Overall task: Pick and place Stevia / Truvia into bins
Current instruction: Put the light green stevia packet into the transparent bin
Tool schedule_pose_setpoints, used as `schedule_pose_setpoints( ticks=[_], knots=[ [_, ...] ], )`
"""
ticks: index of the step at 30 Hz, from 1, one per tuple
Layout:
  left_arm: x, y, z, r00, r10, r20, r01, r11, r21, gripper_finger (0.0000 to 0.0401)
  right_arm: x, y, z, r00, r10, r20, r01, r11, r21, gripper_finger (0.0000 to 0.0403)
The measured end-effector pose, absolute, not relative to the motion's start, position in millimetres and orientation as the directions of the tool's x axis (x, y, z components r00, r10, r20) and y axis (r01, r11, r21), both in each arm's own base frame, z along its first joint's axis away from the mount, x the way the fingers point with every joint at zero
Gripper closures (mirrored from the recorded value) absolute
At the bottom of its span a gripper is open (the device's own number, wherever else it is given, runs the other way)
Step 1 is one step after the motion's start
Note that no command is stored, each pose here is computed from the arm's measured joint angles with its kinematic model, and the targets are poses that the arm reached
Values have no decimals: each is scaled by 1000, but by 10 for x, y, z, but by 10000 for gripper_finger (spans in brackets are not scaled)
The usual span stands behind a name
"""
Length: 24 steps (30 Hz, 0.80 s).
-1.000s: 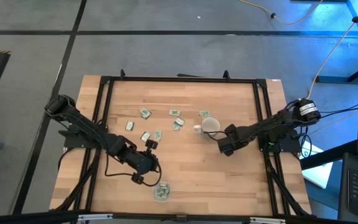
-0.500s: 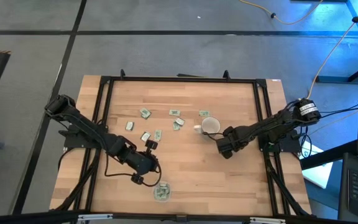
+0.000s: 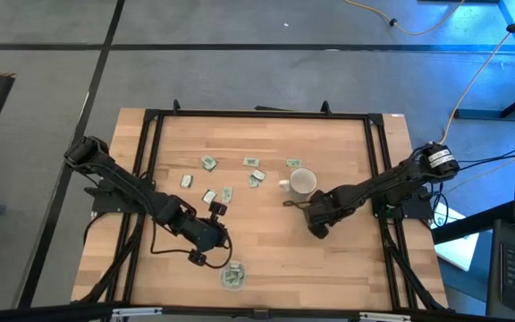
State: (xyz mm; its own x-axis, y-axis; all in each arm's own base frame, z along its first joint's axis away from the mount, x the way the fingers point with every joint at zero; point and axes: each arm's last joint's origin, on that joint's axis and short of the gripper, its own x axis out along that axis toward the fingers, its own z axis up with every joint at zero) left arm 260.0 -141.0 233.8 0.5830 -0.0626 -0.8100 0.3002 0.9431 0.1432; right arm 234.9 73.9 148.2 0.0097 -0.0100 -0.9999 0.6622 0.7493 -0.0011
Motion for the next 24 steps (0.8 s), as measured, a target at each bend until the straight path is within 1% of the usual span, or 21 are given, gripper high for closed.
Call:
schedule_pose_setpoints(
  ticks=[2, 4, 8, 10, 14, 16, 19, 24],
  knots=[
    [2601, -1410, 2339, 584, -62, -810, 300, 943, 144, 372, 2470, 852, 1572, 105, 50, -993, 577, 811, 101, 401],
    [2601, -1409, 2339, 585, -60, -809, 299, 943, 146, 370, 2614, 988, 1697, 227, 122, -966, 449, 867, 215, 401],
    [2635, -1409, 2360, 616, -59, -786, 290, 944, 156, 355, 2838, 1214, 1951, 438, 220, -872, 164, 934, 318, 401],
    [2658, -1416, 2379, 639, -69, -766, 305, 937, 170, 343, 2954, 1303, 2101, 553, 273, -787, 12, 942, 335, 401],
    [2705, -1448, 2424, 681, -115, -724, 363, 911, 197, 313, 3118, 1420, 2362, 708, 350, -613, -227, 935, 272, 401],
    [2733, -1467, 2455, 709, -134, -692, 380, 900, 214, 300, 3169, 1446, 2462, 754, 376, -538, -296, 926, 232, 401],
    [2778, -1491, 2510, 755, -158, -636, 400, 880, 256, 285, 3213, 1472, 2555, 789, 422, -446, -371, 907, 201, 401],
    [2876, -1478, 2618, 831, -181, -526, 367, 888, 275, 279, 3248, 1522, 2692, 783, 542, -304, -511, 840, 181, 401]
  ],
)
